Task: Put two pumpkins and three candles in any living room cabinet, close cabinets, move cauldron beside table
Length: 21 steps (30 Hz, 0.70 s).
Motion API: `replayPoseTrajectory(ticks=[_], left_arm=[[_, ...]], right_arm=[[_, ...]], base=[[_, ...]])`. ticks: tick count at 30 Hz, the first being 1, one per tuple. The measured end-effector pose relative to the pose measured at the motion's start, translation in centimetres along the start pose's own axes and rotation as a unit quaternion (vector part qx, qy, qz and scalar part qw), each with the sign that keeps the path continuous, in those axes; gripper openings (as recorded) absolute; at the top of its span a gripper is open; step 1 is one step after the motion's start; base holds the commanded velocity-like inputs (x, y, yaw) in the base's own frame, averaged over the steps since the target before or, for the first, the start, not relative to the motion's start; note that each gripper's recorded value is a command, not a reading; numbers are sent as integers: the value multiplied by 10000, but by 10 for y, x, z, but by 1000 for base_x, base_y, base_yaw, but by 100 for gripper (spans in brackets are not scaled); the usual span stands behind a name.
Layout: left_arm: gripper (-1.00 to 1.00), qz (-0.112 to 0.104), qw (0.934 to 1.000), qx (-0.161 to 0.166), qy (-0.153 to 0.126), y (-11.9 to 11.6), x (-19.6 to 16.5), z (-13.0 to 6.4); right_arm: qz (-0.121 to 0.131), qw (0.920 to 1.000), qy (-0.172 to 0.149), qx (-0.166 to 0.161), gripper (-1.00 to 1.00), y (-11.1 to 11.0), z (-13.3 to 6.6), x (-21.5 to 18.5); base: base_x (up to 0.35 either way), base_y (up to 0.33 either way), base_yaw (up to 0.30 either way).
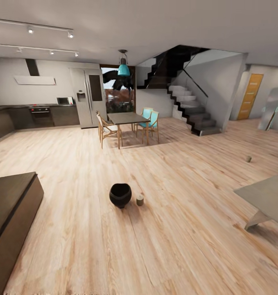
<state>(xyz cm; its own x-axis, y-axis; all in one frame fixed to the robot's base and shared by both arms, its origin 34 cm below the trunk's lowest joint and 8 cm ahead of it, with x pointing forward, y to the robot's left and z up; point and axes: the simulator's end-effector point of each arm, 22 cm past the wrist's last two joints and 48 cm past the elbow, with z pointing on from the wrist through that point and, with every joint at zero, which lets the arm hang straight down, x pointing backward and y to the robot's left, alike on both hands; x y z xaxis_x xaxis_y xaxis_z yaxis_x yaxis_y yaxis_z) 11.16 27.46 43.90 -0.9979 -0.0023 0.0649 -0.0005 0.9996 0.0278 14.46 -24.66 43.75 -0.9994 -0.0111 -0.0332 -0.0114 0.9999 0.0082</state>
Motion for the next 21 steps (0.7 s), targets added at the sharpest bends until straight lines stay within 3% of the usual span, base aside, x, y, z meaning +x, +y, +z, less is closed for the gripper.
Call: replayPoseTrajectory(ticks=[21], left_arm=[[100,-1,10000,0,0,0,0,0]], right_arm=[[10,10000,-3,1,100,0,0,0]], base=[[0,0,275]])
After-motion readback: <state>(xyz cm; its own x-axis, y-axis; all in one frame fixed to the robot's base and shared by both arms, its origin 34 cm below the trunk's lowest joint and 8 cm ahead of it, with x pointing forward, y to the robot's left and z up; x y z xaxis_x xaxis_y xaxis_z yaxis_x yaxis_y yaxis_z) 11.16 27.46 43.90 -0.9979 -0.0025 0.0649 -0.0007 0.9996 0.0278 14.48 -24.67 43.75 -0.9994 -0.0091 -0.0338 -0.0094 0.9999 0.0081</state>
